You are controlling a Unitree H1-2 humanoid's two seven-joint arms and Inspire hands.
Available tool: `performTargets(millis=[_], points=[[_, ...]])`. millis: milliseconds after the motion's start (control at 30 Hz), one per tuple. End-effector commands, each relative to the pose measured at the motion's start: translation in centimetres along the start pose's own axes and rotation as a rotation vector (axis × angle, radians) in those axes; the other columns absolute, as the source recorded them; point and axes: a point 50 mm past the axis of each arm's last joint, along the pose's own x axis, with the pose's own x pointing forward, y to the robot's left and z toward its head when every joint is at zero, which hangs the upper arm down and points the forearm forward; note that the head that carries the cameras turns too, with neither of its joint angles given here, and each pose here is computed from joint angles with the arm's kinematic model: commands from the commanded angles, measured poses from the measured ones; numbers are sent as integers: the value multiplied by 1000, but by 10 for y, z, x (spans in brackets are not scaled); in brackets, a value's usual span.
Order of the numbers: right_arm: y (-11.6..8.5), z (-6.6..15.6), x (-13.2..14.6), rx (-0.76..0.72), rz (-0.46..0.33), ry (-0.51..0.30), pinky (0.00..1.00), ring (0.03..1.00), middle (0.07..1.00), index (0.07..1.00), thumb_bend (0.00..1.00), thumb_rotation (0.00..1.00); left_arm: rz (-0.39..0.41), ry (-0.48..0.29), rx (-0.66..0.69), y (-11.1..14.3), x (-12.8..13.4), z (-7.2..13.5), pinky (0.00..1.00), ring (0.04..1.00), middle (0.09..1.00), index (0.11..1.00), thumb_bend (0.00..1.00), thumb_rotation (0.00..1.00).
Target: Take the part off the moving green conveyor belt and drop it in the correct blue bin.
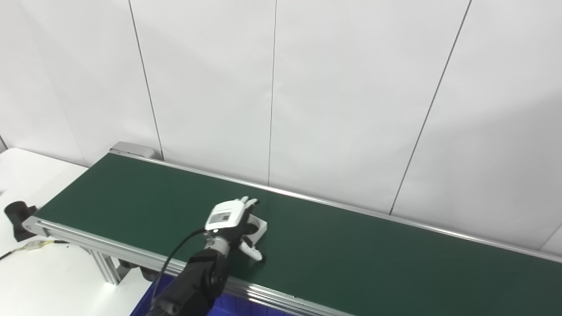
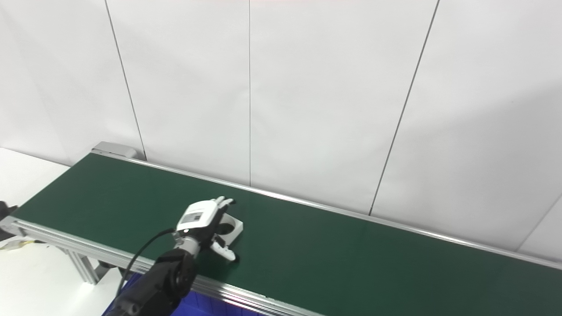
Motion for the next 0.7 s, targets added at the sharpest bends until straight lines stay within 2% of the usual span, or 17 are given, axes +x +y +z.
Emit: performTargets(millis=[0,100,167,233,267,300,333,367,400,433,467,533,600,667], points=[[-7,10,0,-21,-27,-51,736,850,871,871,1000,298,78,-42,-16,19,18,13,902,943,954,900,740,139],[-6,12,-2,-21,-33,-46,722,842,864,870,1000,307,64,-51,-39,16,26,17,869,935,951,895,705,116],[-6,13,-3,-15,-35,-39,725,844,866,877,1000,306,59,-64,-64,14,30,21,797,911,943,887,665,72],[-5,14,-3,-19,-40,-35,711,841,867,877,1000,328,60,-74,-96,12,33,25,678,815,905,861,594,14],[-5,15,-4,-19,-41,-36,706,840,867,876,1000,332,61,-81,-114,11,35,27,655,794,896,856,581,7],[-4,16,-4,-19,-41,-37,720,846,870,877,1000,332,63,-85,-124,10,36,28,585,705,836,824,529,2],[-4,17,-4,-13,-42,-38,729,848,867,880,1000,328,63,-83,-139,9,38,30,458,561,686,790,508,0],[-3,18,-4,-11,-43,-37,731,848,867,880,1000,327,61,-79,-149,8,39,32,433,532,656,784,504,0],[-3,18,-4,-11,-45,-38,735,848,865,882,1000,328,56,-76,-150,8,41,34,375,465,582,760,497,0],[-2,18,-4,-11,-47,-38,737,848,865,883,1000,333,40,-70,-152,8,43,36,364,444,555,720,495,0],[-2,18,-4,-11,-49,-38,753,853,865,883,1000,341,29,-66,-152,8,44,37,349,432,537,611,495,0],[-1,18,-5,-5,-51,-41,771,861,867,886,1000,339,-1,-66,-136,9,46,40,295,418,514,519,496,0],[-1,19,-5,-7,-53,-42,789,867,871,888,1000,340,-36,-56,-122,11,47,42,272,374,467,531,491,0],[-1,19,-4,-11,-59,-47,787,863,867,886,1000,337,-79,-44,-94,13,47,44,277,368,461,534,492,0]])
